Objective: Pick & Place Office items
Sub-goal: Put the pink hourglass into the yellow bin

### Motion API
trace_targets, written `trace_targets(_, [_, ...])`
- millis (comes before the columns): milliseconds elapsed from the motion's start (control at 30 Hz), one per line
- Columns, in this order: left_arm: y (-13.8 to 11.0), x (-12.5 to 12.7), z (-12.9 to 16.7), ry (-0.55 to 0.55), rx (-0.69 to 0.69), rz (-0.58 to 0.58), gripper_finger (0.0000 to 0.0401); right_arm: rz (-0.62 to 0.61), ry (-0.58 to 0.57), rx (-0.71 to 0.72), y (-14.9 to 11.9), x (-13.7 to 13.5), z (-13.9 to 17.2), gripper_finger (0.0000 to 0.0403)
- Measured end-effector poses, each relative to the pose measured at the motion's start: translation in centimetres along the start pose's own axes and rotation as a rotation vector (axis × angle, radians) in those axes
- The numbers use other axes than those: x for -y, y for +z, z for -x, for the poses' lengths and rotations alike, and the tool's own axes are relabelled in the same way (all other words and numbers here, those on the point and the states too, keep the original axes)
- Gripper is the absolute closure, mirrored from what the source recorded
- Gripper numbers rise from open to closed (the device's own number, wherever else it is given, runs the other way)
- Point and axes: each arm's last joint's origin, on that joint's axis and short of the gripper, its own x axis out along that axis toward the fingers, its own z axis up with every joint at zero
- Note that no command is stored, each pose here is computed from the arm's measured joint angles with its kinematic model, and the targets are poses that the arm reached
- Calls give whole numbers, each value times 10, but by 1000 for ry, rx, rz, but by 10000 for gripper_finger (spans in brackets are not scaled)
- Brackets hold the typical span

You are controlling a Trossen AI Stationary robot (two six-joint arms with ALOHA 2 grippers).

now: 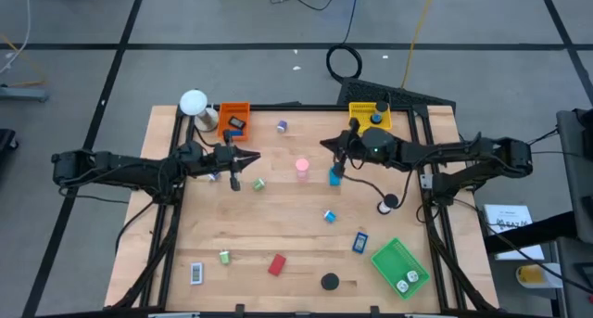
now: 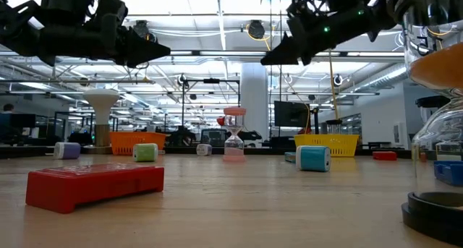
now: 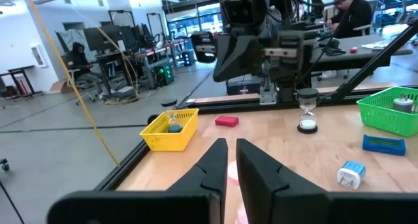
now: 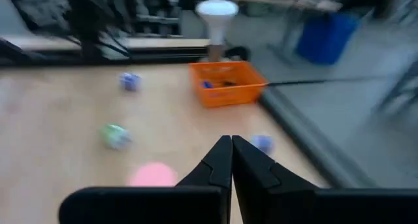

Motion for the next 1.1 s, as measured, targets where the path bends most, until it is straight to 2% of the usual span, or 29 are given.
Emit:
trace_targets(233, [0, 0, 0, 0, 0, 0, 355, -72, -136, -252, 18, -3, -1, 402])
trace_targets(367, [0, 0, 0, 0, 0, 0, 354, -148, -156, -363, 36, -6, -7, 400])
trace_targets(467, [0, 0, 0, 0, -1, 0, 354, -160, -168, -459, 45, -10, -23, 385])
trace_targets(533, [0, 0, 0, 0, -1, 0, 354, -140, -152, -562, 43, -13, -37, 367])
trace_targets(667, [0, 0, 0, 1, -1, 0, 354, -147, -29, -684, 47, -20, -62, 320])
trace_targets(767, [0, 0, 0, 0, -1, 0, 354, -140, 17, -727, 49, -24, -74, 281])
trace_targets(933, [0, 0, 0, 0, -1, 0, 354, -93, 38, -730, 46, -29, -81, 214])
trace_targets(1100, [0, 0, 0, 0, -1, 0, 354, -96, 42, -714, 41, -31, -89, 153])
